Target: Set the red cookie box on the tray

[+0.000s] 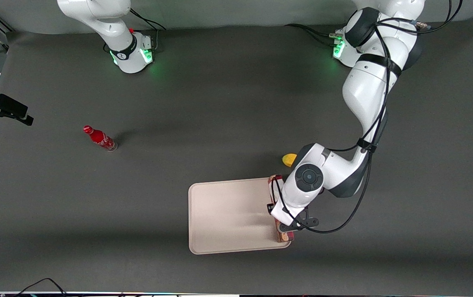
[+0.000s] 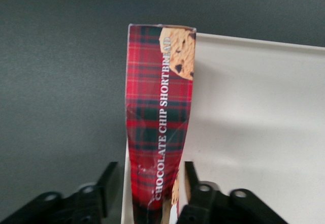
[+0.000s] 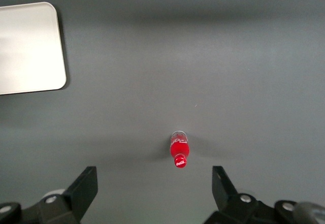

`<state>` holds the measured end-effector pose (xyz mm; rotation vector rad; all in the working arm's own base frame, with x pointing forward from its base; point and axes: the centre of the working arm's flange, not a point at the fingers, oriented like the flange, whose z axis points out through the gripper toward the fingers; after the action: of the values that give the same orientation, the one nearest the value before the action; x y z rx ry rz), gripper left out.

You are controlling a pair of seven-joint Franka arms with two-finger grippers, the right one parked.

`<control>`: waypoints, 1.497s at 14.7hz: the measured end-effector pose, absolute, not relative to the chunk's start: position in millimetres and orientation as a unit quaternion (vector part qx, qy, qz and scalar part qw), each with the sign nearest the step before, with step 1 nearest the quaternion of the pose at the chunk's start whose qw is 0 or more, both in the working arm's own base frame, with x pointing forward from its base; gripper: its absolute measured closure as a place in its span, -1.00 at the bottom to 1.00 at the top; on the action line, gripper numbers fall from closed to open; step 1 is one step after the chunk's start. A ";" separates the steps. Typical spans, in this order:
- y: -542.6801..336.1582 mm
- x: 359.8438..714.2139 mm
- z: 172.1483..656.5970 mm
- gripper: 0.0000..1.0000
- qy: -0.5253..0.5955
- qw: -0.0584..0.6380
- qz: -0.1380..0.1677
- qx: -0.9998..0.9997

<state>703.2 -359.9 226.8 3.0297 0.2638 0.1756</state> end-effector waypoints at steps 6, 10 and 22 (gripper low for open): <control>-304.1 712.2 329.3 -1.00 0.137 0.008 -0.002 0.991; -216.0 695.5 480.6 -1.00 0.193 0.011 -0.029 0.981; -24.0 582.5 580.7 -1.00 0.062 -0.012 -0.084 0.994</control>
<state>582.5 -24.0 580.7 3.1473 0.1957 -0.2668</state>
